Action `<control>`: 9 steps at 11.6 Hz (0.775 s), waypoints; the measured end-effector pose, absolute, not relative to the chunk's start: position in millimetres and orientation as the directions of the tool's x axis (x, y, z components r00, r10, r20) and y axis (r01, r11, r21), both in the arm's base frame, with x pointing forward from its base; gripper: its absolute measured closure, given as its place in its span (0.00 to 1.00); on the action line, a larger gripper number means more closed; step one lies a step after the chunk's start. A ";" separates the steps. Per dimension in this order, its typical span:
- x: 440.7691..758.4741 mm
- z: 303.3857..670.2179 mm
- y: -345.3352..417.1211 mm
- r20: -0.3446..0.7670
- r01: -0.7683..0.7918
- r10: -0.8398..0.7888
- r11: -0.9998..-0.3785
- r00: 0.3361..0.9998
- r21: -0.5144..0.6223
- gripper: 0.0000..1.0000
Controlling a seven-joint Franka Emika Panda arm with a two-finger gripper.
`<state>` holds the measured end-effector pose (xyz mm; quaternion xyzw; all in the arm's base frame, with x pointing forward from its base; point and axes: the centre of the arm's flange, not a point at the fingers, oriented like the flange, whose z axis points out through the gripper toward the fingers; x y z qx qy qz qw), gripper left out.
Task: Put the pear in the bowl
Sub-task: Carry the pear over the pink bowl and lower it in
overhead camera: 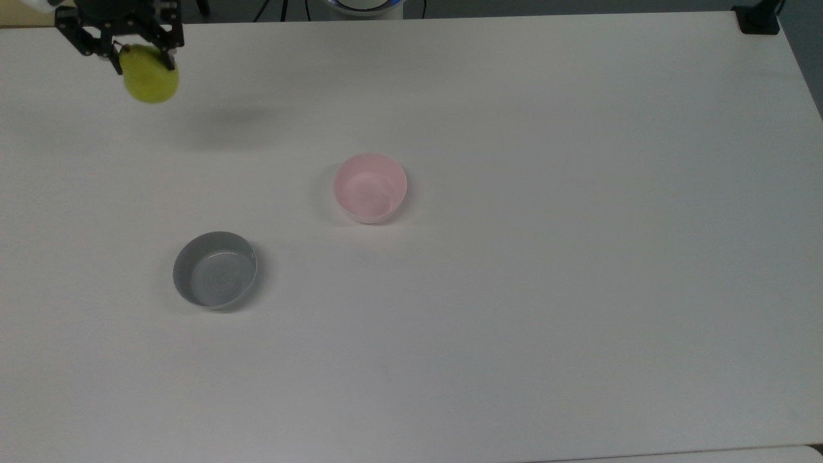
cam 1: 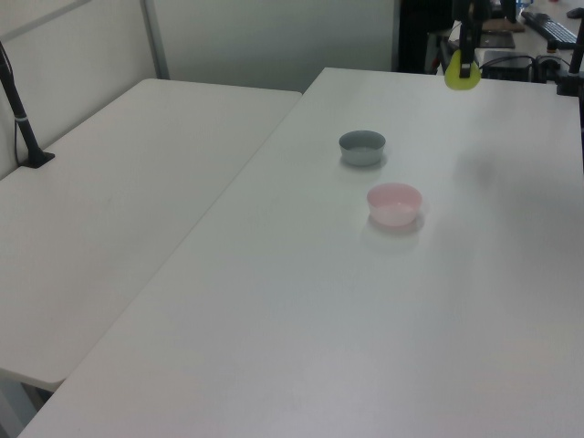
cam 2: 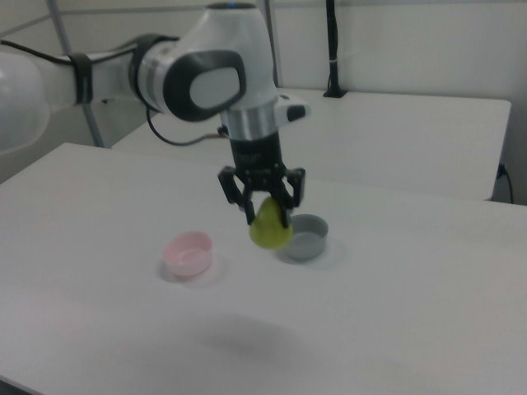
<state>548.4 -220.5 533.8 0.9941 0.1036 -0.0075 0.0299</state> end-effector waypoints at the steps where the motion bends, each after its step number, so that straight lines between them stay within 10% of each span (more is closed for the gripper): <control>1: 549.5 552.4 -204.0 -0.010 0.210 0.210 -0.977 0.978 0.037 0.37; 9: 562.5 583.8 -37.4 0.030 0.229 0.229 -0.973 0.973 -0.023 0.37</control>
